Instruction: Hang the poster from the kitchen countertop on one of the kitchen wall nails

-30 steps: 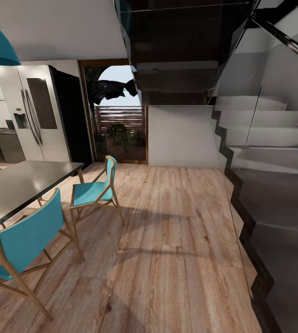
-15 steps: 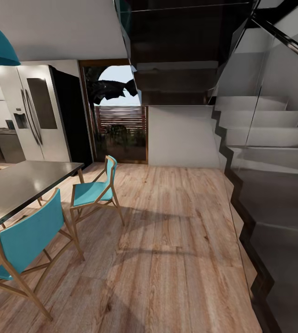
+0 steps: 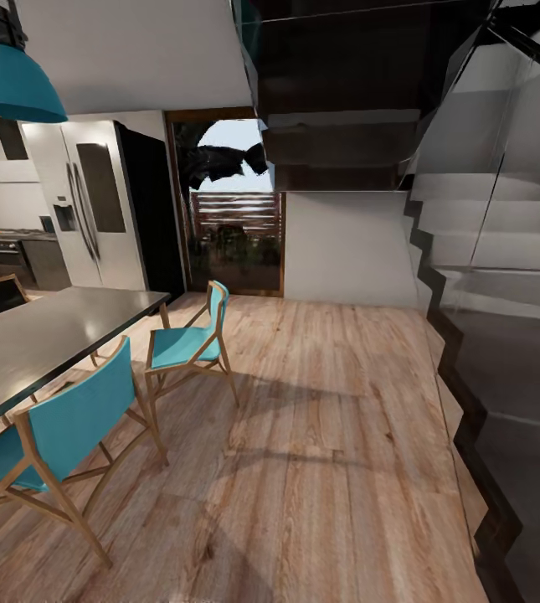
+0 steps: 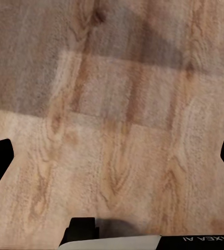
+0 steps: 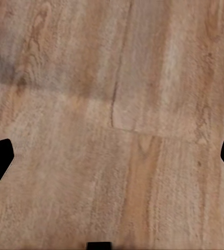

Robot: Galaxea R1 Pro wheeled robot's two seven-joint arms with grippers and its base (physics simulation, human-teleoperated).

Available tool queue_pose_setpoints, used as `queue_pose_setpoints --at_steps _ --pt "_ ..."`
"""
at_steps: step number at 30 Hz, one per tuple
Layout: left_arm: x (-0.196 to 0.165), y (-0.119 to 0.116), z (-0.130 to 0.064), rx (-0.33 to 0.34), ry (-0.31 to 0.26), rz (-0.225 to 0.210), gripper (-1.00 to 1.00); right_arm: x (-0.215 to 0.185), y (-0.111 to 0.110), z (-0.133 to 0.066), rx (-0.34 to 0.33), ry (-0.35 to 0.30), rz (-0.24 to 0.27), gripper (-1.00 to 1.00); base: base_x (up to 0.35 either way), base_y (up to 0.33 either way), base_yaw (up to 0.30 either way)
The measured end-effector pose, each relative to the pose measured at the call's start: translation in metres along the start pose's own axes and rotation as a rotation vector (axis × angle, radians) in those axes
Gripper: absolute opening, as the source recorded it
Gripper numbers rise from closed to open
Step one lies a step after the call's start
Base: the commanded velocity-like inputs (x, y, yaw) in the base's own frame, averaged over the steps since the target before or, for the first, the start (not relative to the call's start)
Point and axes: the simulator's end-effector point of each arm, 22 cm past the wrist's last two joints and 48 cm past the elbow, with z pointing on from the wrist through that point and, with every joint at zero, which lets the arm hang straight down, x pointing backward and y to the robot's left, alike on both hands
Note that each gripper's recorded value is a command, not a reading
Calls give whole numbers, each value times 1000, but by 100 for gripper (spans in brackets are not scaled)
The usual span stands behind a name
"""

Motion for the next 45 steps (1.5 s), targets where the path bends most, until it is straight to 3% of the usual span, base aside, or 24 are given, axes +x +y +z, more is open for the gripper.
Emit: queue_pose_setpoints --at_steps 25,45 --pt "8 15 0 -19 17 8 100 0 0 0 -2 -1 -7 100 -102 131 226" --pt "7 26 0 -39 16 -6 100 3 1 0 -3 5 -10 100 -1 273 238"
